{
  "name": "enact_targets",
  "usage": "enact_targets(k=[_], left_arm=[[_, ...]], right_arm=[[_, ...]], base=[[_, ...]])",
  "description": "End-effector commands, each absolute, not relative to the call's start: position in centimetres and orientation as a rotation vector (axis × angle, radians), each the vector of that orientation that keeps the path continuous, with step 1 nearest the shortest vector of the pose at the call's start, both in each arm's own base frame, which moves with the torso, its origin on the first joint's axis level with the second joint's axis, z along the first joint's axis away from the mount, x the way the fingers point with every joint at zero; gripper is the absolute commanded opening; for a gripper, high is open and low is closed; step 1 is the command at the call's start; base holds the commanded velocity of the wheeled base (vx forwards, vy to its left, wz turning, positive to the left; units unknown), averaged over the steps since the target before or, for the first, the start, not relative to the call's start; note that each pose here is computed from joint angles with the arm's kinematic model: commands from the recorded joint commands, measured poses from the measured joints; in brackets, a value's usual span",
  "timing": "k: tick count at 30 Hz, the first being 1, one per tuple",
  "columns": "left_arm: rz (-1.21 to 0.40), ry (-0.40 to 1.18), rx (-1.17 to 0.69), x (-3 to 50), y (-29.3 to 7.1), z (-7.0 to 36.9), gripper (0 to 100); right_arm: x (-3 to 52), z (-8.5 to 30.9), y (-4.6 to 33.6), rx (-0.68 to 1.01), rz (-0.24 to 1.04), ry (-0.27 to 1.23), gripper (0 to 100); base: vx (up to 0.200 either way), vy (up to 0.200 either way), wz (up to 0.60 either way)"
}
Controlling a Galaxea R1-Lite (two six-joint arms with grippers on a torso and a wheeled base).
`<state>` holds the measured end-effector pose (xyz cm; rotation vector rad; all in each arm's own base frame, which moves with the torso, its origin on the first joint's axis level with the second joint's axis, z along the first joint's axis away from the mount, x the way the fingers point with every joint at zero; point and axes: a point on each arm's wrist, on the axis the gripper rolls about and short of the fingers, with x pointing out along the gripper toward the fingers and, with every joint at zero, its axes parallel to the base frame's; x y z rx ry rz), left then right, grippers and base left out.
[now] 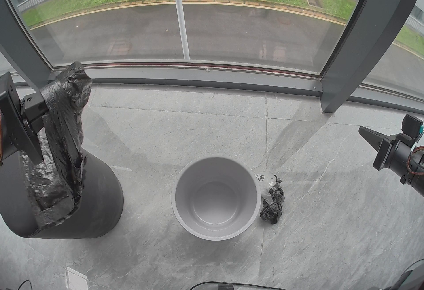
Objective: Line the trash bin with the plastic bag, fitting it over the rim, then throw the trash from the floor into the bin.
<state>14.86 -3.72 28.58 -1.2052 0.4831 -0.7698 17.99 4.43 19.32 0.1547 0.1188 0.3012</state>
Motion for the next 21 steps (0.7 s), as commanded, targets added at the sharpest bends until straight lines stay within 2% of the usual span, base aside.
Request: enact_targets(k=[1,2,5,9,12,13,19,21], left_arm=[[-1.021,0.52,-1.151,13.9,-6.3,30.6,0],[-1.076,0.52,-1.138,13.6,-6.9,30.8,0],[-1.109,0.522,-1.121,14.3,-7.7,30.7,0],[-1.141,0.524,-1.114,15.0,-8.5,31.1,0],[-1.149,0.515,-1.112,15.2,-8.6,31.2,0],[-1.168,0.508,-1.108,15.4,-9.0,31.5,0],[-1.197,0.494,-1.106,16.2,-10.0,32.1,0],[-1.201,0.496,-1.105,16.2,-10.1,32.2,0]], right_arm=[[18.8,19.3,7.4,0.106,0.374,0.137,0],[19.0,18.8,9.5,0.061,0.376,0.154,0],[19.0,18.1,12.5,-0.013,0.416,0.178,0],[19.1,18.3,15.8,-0.013,0.496,0.153,0],[19.5,18.1,17.3,-0.016,0.5,0.144,0],[19.7,17.6,19.1,-0.021,0.498,0.143,0],[20.1,15.2,24.0,-0.044,0.476,0.132,0],[20.3,14.9,24.4,-0.044,0.473,0.131,0]], base=[[0.0,0.0,0.0],[0.0,0.0,0.0],[0.0,0.0,0.0],[0.0,0.0,0.0],[0.0,0.0,0.0],[0.0,0.0,0.0],[0.0,0.0,0.0],[0.0,0.0,0.0]])
